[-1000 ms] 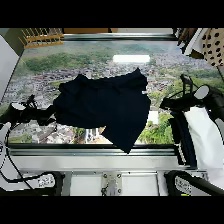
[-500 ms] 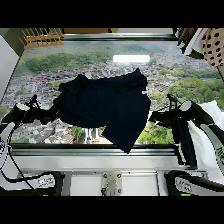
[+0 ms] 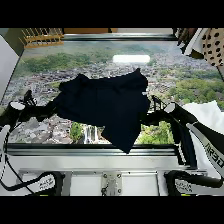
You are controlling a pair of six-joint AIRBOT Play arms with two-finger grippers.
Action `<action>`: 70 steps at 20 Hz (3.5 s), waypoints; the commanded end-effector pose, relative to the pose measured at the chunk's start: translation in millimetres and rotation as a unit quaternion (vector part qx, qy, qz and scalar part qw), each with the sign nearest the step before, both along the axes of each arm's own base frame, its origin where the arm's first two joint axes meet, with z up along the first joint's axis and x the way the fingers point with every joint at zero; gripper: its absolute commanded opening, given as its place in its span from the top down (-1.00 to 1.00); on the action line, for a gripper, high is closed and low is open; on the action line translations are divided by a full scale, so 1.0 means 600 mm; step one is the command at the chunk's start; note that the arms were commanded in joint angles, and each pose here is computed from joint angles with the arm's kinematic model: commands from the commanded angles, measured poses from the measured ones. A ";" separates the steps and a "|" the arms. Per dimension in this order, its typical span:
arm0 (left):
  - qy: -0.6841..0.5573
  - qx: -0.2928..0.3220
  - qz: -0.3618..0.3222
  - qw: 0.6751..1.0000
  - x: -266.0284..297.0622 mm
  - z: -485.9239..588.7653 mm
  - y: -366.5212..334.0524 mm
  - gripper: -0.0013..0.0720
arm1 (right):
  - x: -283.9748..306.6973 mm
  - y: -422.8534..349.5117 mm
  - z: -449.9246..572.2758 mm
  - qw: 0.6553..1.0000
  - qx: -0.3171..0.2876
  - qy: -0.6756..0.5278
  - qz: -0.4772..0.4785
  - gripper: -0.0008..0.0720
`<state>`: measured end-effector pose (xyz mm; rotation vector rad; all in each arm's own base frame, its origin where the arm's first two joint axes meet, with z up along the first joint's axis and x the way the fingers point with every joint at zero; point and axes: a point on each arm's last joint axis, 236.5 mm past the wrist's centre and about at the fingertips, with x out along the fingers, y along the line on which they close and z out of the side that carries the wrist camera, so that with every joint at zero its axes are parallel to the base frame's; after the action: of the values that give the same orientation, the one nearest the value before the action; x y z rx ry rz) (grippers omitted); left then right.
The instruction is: Fold the clothes and pants, and hang the long-sleeved shirts on hangers.
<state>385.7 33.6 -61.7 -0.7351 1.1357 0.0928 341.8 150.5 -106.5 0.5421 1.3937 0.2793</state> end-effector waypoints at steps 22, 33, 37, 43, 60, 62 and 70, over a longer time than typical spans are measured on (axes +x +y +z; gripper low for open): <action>-0.590 0.247 -0.036 0.768 -0.280 0.939 -0.114 0.94 | -0.135 -0.100 0.995 0.749 -0.060 -0.659 -0.032 0.94; -0.158 0.039 -0.143 0.976 0.142 0.367 -0.037 0.94 | 0.224 -0.042 0.419 0.976 -0.039 -0.214 0.030 0.94; -0.144 0.023 -0.123 0.982 0.243 0.244 -0.063 -0.16 | 0.318 -0.055 0.315 0.977 -0.040 -0.209 -0.014 0.12; -0.084 0.084 -0.080 0.990 0.183 0.223 0.053 -0.72 | 0.314 -0.161 0.374 0.965 -0.084 -0.244 -0.049 -0.63; 0.109 -0.009 -0.007 0.994 -0.085 -0.071 0.099 -0.73 | -0.058 -0.240 0.060 0.991 -0.122 0.046 -0.014 -0.63; 0.097 -0.032 -0.003 0.995 -0.061 -0.074 0.093 -0.73 | -0.058 -0.249 0.034 0.992 -0.102 0.066 -0.043 -0.63; 0.082 -0.020 -0.011 0.996 -0.021 -0.083 0.089 -0.73 | -0.026 -0.171 -0.018 0.996 -0.048 0.065 -0.027 -0.63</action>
<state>362.2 89.8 -110.4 -0.7798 1.3292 0.1196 319.5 31.2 -108.3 0.5040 1.5163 0.1034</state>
